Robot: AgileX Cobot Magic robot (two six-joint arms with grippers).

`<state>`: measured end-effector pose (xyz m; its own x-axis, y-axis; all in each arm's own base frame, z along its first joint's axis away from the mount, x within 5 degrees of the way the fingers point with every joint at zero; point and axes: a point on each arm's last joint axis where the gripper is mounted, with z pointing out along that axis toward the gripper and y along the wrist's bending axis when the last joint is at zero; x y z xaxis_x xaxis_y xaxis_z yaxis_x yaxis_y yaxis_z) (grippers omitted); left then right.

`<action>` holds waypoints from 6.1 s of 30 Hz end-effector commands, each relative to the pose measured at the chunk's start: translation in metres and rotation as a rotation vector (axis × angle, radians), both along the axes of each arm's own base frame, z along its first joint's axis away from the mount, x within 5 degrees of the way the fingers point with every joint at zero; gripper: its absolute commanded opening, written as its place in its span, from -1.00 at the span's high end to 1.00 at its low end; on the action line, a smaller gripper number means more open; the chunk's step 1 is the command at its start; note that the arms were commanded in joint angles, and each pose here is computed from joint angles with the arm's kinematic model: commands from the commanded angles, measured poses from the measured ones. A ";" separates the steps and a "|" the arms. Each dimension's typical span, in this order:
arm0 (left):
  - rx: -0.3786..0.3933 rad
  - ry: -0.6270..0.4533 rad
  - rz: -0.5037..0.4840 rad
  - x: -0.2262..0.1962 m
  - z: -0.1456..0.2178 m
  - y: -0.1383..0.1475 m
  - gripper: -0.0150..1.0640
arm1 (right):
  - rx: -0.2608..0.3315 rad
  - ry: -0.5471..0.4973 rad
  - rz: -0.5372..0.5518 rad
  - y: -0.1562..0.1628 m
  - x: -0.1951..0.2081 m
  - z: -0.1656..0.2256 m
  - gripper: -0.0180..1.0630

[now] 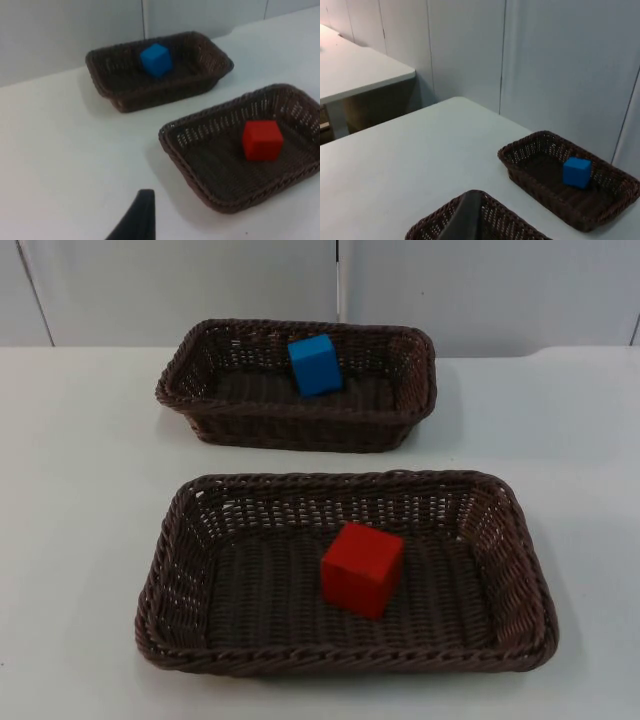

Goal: Pick up one cube with the left hand and place it into the upper basket. Pick up one cube with the right hand and place it into the lower basket.

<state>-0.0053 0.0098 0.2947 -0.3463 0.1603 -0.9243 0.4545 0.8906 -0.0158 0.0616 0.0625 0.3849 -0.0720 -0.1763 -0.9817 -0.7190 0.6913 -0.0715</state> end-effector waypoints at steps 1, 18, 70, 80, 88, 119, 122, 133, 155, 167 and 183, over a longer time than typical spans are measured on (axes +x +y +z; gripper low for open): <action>0.002 0.039 -0.010 0.000 -0.007 -0.002 -0.85 | -0.019 0.002 -0.002 -0.005 -0.004 -0.002 -0.63; 0.025 0.102 -0.024 0.002 -0.020 -0.005 -0.85 | -0.045 -0.021 -0.035 -0.043 -0.036 -0.016 -0.63; 0.055 0.086 -0.082 0.001 -0.020 -0.008 -0.98 | -0.188 0.233 -0.036 -0.070 -0.065 -0.105 -0.63; 0.055 0.086 -0.082 0.001 -0.020 -0.008 -0.98 | -0.183 0.237 -0.039 -0.070 -0.065 -0.105 -0.99; 0.055 0.086 -0.082 0.001 -0.020 -0.008 -0.98 | -0.165 0.255 -0.026 -0.069 -0.066 -0.105 -0.98; 0.054 0.086 -0.064 0.000 -0.020 -0.008 -0.98 | -0.165 0.255 -0.026 -0.069 -0.066 -0.105 -0.98; 0.053 0.087 -0.036 0.000 -0.020 -0.008 -0.98 | -0.164 0.256 -0.028 -0.068 -0.066 -0.105 -0.98; 0.045 0.091 0.141 0.000 -0.020 -0.009 -0.98 | -0.164 0.256 -0.028 -0.068 -0.066 -0.105 -0.98; 0.027 0.099 0.532 0.000 -0.020 -0.011 -0.98 | -0.165 0.255 -0.030 -0.069 -0.066 -0.105 -0.98; 0.027 0.099 0.535 0.000 -0.020 -0.011 -0.98 | -0.165 0.255 -0.030 -0.069 -0.066 -0.105 -0.98; 0.027 0.099 0.535 0.000 -0.020 -0.011 -0.98 | -0.165 0.255 -0.032 -0.069 -0.066 -0.105 -0.98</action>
